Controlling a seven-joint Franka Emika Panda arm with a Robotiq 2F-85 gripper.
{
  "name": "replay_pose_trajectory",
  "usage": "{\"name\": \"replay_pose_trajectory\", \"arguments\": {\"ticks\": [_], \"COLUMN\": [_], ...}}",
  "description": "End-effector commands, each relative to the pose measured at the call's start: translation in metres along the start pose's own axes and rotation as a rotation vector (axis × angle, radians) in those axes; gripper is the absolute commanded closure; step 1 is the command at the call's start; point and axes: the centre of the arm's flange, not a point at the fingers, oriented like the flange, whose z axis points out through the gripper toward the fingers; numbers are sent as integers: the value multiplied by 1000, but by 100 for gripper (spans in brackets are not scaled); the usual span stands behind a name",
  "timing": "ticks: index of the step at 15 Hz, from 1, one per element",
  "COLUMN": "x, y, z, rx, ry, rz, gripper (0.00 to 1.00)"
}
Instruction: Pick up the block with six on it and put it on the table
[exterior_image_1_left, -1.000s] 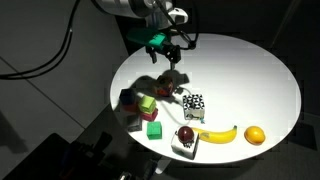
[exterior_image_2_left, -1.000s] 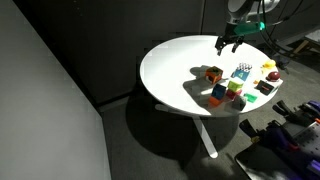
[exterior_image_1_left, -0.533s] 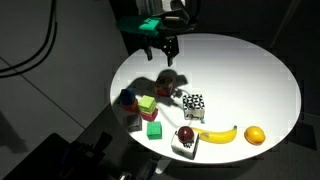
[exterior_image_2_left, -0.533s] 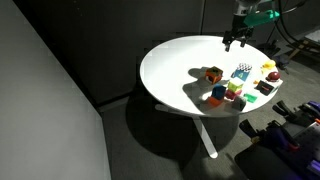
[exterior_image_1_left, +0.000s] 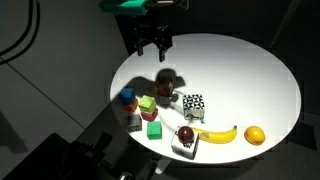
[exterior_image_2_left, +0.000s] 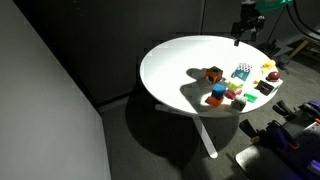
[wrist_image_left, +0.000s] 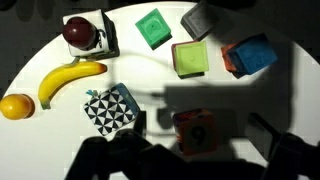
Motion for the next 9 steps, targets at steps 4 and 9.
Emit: {"name": "replay_pose_trajectory", "arguments": {"ticks": [4, 9], "x": [-35, -55], "y": [-1, -2], "z": [-43, -64], "rx": [-23, -15], "ry": [-2, 47], "rz": [-14, -21], "gripper": [0, 0]}}
